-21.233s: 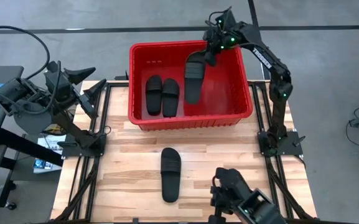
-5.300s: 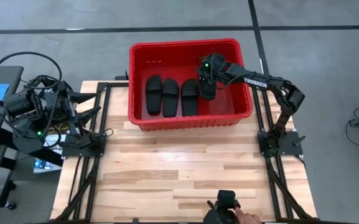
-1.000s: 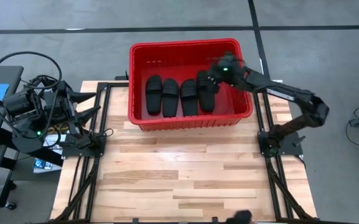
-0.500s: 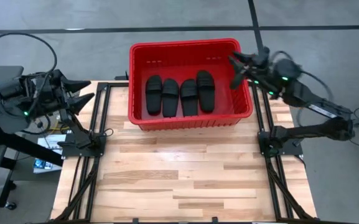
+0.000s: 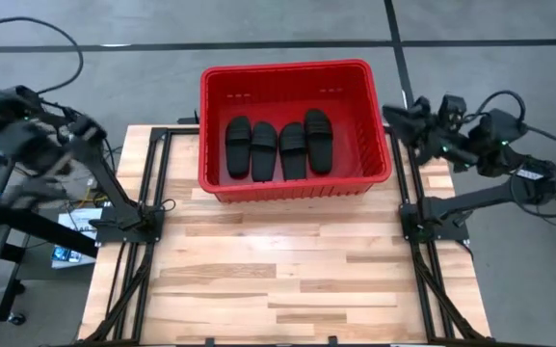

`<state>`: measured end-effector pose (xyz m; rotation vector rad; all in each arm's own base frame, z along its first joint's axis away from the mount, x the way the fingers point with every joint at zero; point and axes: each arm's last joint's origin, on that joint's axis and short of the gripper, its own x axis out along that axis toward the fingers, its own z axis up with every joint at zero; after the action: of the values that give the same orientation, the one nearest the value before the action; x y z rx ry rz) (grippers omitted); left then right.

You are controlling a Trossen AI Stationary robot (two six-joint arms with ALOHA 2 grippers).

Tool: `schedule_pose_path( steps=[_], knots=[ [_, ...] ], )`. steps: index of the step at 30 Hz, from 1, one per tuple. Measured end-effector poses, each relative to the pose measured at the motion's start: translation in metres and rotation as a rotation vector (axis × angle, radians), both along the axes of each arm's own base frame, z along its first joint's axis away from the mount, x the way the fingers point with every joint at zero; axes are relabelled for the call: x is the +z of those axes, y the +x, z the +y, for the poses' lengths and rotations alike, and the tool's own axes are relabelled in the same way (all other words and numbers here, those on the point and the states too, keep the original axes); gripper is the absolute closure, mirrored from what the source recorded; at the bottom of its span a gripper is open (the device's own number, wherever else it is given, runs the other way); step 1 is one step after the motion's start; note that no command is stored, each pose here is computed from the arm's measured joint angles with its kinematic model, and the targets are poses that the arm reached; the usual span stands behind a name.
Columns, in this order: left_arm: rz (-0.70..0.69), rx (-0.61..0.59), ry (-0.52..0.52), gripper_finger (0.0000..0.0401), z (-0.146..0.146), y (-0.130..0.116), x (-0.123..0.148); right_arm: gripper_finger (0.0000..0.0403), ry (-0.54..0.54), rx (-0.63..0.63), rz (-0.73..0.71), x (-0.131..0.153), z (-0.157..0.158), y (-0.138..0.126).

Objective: Pick and place slides into bin
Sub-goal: Return to Home Position

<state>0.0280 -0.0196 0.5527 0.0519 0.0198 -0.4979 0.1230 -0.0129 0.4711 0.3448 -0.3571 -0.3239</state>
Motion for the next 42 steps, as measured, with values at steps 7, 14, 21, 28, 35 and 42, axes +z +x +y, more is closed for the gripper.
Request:
schedule_pose_path(
  steps=[7,14,21,28,35,42],
  knots=[
    [-0.293,-0.682,0.178,0.0177,-0.021,-0.011,0.006,0.03,-0.191,0.416,0.045,-0.003,0.036,0.0],
    [0.016,-0.67,0.206,0.0177,-0.028,-0.007,-0.02,0.03,-0.167,0.637,0.031,-0.003,0.063,-0.005],
    [-0.015,-0.563,0.162,0.0177,-0.042,0.003,-0.026,0.03,-0.264,0.719,0.084,-0.009,0.081,-0.018],
    [-0.118,-0.501,0.036,0.0177,0.024,-0.025,-0.027,0.03,-0.309,0.747,0.036,-0.005,0.07,-0.047],
    [-0.076,-0.402,-0.083,0.0177,0.025,-0.022,-0.096,0.03,-0.306,0.738,0.063,-0.009,0.056,-0.063],
    [-0.129,-0.441,-0.337,0.0177,-0.01,-0.008,-0.18,0.03,-0.303,0.715,0.077,-0.011,0.05,-0.068]
  ],
)
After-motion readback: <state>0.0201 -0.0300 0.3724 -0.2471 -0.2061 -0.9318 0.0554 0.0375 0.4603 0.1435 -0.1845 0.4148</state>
